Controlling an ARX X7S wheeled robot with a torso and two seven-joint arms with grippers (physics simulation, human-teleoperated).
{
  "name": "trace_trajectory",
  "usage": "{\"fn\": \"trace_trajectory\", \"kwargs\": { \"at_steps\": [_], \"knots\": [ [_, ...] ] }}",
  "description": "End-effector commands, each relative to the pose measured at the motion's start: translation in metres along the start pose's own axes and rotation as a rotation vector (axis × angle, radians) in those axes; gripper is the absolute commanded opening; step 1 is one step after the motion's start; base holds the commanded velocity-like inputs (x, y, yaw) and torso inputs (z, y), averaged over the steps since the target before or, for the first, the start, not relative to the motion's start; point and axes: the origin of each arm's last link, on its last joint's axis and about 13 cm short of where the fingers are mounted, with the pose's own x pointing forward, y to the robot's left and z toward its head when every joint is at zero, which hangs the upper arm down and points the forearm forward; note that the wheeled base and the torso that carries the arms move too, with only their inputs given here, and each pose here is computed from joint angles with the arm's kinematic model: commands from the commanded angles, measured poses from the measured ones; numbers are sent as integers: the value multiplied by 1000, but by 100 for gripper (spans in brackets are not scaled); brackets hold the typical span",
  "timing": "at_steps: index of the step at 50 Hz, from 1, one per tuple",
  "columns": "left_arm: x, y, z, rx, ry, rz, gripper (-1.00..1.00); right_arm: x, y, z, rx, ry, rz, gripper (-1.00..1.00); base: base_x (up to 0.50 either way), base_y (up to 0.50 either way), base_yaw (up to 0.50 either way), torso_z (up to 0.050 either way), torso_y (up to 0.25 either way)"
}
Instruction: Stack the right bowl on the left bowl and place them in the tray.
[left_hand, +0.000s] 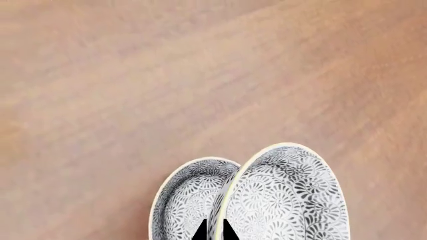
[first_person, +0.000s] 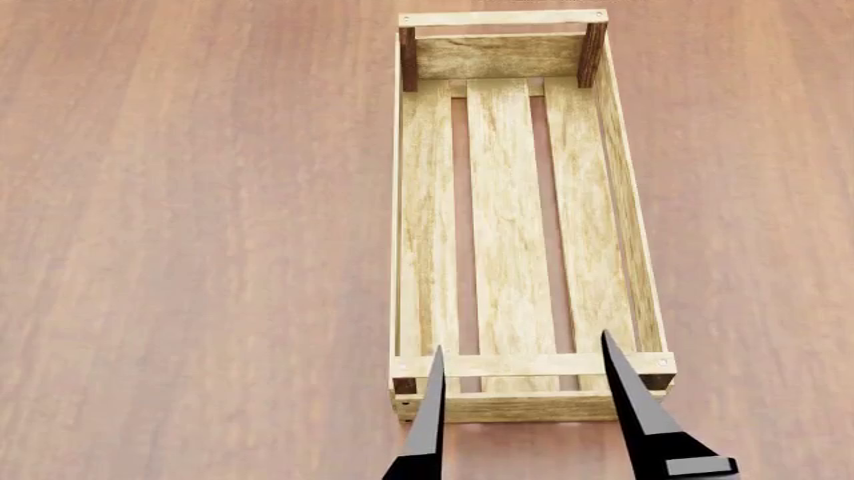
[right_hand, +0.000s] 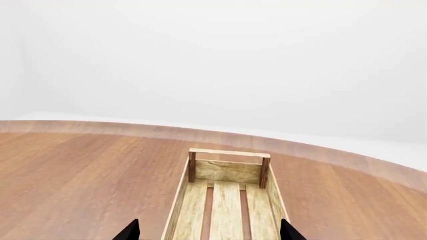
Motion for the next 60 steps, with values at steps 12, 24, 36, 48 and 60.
{"fn": "trace_trajectory", "kwargs": {
  "at_steps": [12, 24, 36, 48, 60],
  "knots": [
    [7, 14, 9, -95, -53, 40, -100, 6, -2, -4, 13, -8, -5, 100, 0, 0, 0, 0, 1],
    [13, 16, 5, -87, -41, 62, -100, 6, -2, -4, 15, -9, -6, 100, 0, 0, 0, 0, 0],
    [18, 15, 0, -74, -24, 67, -100, 6, -3, -5, 14, -8, -6, 100, 0, 0, 0, 0, 0],
    [19, 12, -1, -73, -19, 62, -100, 6, -3, -4, 13, -9, -8, 100, 0, 0, 0, 0, 0],
    [19, 10, -2, -68, -18, 56, -100, 6, -3, -4, 12, -10, -8, 100, 0, 0, 0, 0, 1]
  ]
}}
